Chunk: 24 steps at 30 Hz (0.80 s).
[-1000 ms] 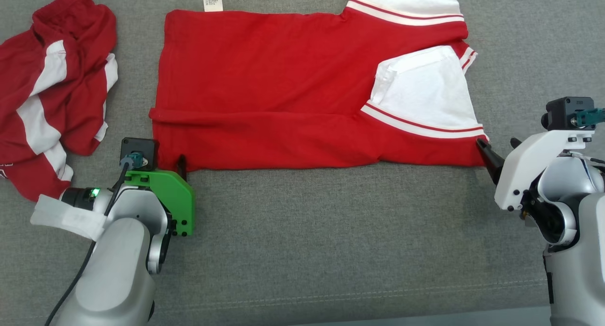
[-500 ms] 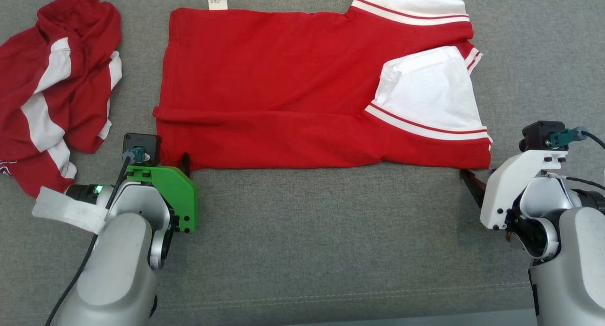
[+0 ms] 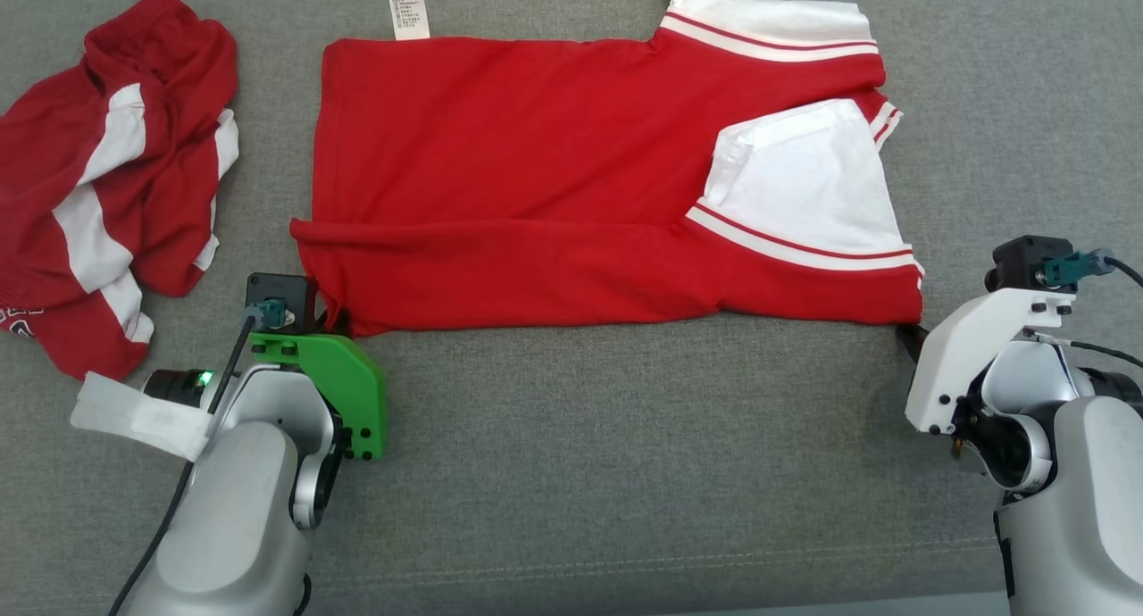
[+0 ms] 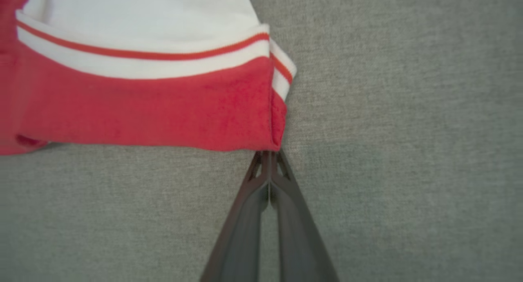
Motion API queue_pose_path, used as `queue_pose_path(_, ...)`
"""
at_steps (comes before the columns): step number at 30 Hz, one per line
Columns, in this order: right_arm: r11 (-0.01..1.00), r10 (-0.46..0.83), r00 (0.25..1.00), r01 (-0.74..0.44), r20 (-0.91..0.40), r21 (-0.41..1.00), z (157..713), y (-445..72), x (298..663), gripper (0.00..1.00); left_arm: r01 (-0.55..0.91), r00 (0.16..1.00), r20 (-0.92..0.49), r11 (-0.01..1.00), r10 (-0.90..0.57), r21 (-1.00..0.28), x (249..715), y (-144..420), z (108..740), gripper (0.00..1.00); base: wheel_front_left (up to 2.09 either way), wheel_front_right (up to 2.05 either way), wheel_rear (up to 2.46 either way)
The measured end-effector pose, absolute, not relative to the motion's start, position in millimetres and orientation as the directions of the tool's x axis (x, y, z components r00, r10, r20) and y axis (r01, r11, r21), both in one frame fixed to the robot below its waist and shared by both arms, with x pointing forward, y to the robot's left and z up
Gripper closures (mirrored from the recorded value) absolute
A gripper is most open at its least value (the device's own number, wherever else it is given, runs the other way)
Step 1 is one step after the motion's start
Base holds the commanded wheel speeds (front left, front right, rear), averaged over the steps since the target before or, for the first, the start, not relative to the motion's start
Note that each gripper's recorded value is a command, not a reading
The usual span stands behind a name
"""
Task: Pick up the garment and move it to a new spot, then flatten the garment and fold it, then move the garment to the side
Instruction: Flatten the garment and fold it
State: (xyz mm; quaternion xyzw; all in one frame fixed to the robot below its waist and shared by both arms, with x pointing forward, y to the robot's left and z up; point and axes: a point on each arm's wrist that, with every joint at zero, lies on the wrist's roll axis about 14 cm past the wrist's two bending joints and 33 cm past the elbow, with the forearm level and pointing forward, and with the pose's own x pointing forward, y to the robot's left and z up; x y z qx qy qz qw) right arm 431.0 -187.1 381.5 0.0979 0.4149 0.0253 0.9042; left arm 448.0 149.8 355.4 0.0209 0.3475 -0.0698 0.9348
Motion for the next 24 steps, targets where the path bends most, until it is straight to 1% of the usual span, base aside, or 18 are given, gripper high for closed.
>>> queue_pose_path(1, 0.979, 0.127, 0.658, 0.037, -0.743, 0.200, 382.8, -187.2, 431.1, 1.00, 0.146, 0.751, -0.650, 0.989, -0.116, -0.008, 447.7, 149.9, 356.8, 1.00, 0.00, 0.00, 0.00)
queue_pose_path(2, 0.979, 0.123, 0.661, 0.042, -0.740, 0.200, 384.1, -188.6, 431.2, 0.82, 0.146, 0.752, -0.649, 0.989, -0.116, -0.008, 446.6, 150.0, 357.4, 1.00, 0.00, 0.00, 0.00)
queue_pose_path(3, 0.979, 0.117, 0.667, 0.046, -0.735, 0.198, 385.6, -190.2, 432.0, 0.19, 0.146, 0.753, -0.648, 0.989, -0.116, -0.007, 446.2, 150.2, 358.2, 1.00, 0.00, 0.00, 0.00)
queue_pose_path(4, 0.980, 0.114, 0.669, 0.047, -0.735, 0.194, 386.3, -191.2, 432.2, 0.19, 0.145, 0.753, -0.648, 0.989, -0.115, -0.007, 445.6, 150.4, 358.7, 1.00, 0.00, 0.00, 0.00)
queue_pose_path(5, 0.981, 0.108, 0.669, 0.048, -0.736, 0.187, 386.6, -192.3, 431.9, 0.00, 0.145, 0.753, -0.648, 0.989, -0.115, -0.007, 444.7, 150.4, 358.7, 1.00, 0.00, 0.00, 0.00)
queue_pose_path(6, 0.983, 0.100, 0.670, 0.050, -0.736, 0.179, 387.7, -193.9, 432.0, 0.00, 0.143, 0.755, -0.645, 0.990, -0.114, -0.008, 444.8, 150.5, 359.6, 0.85, 0.00, 0.00, 0.00)
queue_pose_path(7, 0.984, 0.093, 0.672, 0.050, -0.735, 0.171, 389.3, -195.4, 432.5, 0.00, 0.140, 0.761, -0.639, 0.990, -0.114, -0.011, 445.0, 150.2, 360.7, 0.01, 0.00, 0.00, 0.00)
queue_pose_path(11, 0.990, 0.062, 0.667, 0.055, -0.742, 0.132, 393.6, -204.2, 428.4, 0.00, 0.132, 0.764, -0.636, 0.991, -0.111, -0.015, 442.9, 150.2, 361.6, 0.00, 0.00, 0.00, 0.00)
queue_pose_path(14, 0.989, 0.045, 0.699, 0.071, -0.714, 0.132, 405.1, -211.2, 432.2, 0.00, 0.131, 0.769, -0.631, 0.991, -0.106, -0.007, 443.4, 151.6, 363.3, 0.00, 0.00, 0.00, 0.00)
queue_pose_path(21, 0.984, 0.062, 0.740, 0.068, -0.670, 0.166, 419.0, -207.8, 440.8, 0.00, 0.129, 0.774, -0.624, 0.992, -0.107, -0.010, 445.0, 151.0, 365.6, 0.00, 0.00, 0.00, 0.00)
queue_pose_path(24, 0.983, 0.083, 0.728, 0.052, -0.680, 0.176, 414.0, -200.6, 442.0, 0.00, 0.128, 0.768, -0.631, 0.992, -0.105, -0.010, 444.9, 151.4, 363.4, 0.00, 0.00, 0.00, 0.00)
